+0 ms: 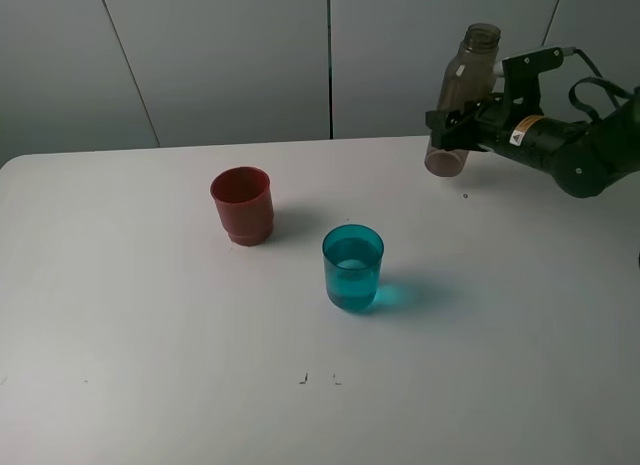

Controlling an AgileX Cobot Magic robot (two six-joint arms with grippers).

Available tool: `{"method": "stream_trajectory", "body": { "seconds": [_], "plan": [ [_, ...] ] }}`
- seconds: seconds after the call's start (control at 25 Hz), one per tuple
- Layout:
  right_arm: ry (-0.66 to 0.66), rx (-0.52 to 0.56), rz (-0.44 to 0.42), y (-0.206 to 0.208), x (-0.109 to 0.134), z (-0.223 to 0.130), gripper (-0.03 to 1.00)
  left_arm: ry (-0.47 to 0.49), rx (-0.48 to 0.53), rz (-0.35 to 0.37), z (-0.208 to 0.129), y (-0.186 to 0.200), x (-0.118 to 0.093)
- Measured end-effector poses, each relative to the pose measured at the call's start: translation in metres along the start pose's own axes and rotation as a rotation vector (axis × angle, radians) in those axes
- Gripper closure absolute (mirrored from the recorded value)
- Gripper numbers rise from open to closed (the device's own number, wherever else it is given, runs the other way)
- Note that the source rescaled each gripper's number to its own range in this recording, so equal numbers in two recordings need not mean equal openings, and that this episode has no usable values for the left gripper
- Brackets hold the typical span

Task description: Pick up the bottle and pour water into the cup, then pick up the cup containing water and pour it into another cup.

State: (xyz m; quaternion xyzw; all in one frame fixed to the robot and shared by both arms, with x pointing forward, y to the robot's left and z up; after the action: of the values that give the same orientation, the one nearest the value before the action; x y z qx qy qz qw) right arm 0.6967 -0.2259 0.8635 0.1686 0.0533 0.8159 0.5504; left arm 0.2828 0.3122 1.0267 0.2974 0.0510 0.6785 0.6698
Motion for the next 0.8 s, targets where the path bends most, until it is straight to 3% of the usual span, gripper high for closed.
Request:
{"method": "stream_trajectory", "body": {
  "seconds": [0.8],
  "plan": [
    [-0.014, 0.073, 0.008, -0.007, -0.004, -0.021, 0.94, 0.0, 0.0, 0.0, 0.0, 0.0, 0.0]
  ]
}}
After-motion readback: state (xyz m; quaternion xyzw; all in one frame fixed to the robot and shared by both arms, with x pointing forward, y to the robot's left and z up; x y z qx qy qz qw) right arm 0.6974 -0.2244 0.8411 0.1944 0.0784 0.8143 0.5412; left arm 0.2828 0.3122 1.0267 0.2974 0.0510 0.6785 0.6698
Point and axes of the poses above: a point on each arm's last joint axis where the gripper is mounted, y pointing back along that axis away from the gripper, x along the wrist's bending axis when the last joint is at zero, z = x × y, the point moved 6 cm from there along -y, pointing out along that axis toward the gripper, and after that the axes turned 11 degrees about -y, right-handed, at the moved point
